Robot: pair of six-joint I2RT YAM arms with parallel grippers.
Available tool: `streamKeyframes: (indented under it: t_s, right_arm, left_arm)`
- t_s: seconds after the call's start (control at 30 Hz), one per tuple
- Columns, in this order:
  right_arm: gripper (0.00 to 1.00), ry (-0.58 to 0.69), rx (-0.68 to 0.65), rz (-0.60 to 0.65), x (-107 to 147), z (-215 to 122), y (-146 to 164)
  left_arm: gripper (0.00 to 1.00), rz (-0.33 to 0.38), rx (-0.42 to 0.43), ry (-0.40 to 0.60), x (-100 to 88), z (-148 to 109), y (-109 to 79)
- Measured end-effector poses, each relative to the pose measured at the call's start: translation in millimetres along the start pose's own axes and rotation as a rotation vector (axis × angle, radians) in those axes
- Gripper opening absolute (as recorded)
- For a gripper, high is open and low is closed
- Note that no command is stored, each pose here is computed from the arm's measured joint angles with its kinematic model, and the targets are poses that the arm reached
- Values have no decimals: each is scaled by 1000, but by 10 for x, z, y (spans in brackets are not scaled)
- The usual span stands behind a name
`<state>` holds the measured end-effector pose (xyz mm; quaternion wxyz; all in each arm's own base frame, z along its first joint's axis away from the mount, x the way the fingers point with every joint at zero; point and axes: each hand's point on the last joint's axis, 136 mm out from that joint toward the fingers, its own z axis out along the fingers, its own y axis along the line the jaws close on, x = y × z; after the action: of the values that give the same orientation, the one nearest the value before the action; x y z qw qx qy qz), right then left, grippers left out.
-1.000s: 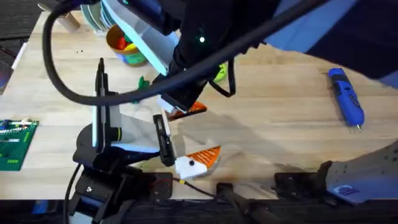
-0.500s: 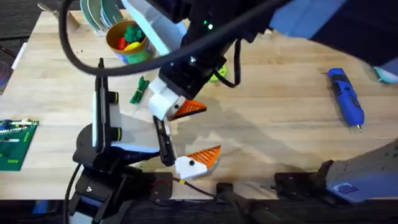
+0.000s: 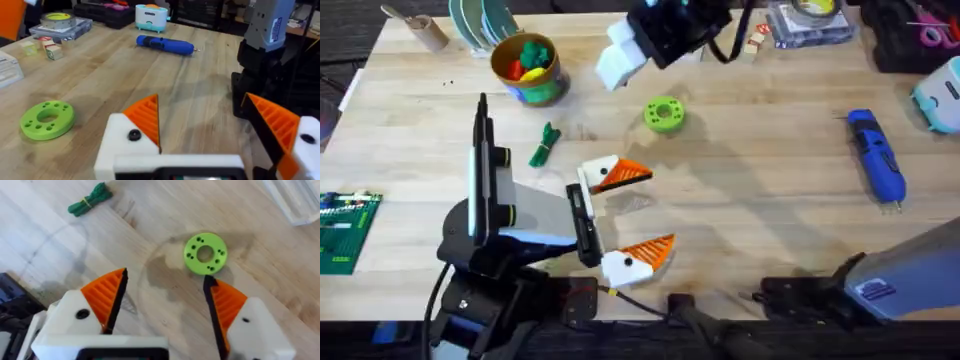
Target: Pick up the gripper from the table and insert it into the empty holder that is missing its gripper. Then pick up a screw, insert it into the mounting hole, and use the screwdriver to tighten it. Finally, clean up the table by picking up the vegetable and placing it into the bucket.
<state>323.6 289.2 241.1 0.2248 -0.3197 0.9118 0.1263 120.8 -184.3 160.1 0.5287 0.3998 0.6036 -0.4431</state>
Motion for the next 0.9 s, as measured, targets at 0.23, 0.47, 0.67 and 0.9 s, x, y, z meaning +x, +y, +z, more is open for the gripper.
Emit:
streamKeyframes:
  t_s: [0.23,0.47,0.67,0.9]
  right_arm:
    - [955,-10,53,142,-5,-51,-463]
    - [954,-67,218,368,335,-855,-1355]
    - [955,-112,309,496,664,-1386,-1699]
    - [956,-111,385,618,1212,-1564,-1905]
  left_arm:
    - [728,1,-3,-1,-2,0,6]
    - [18,3,-9,-1,-3,0,16]
    - [17,8,-31,-4,-11,-1,52]
    - [17,16,-94,-11,-31,-8,161]
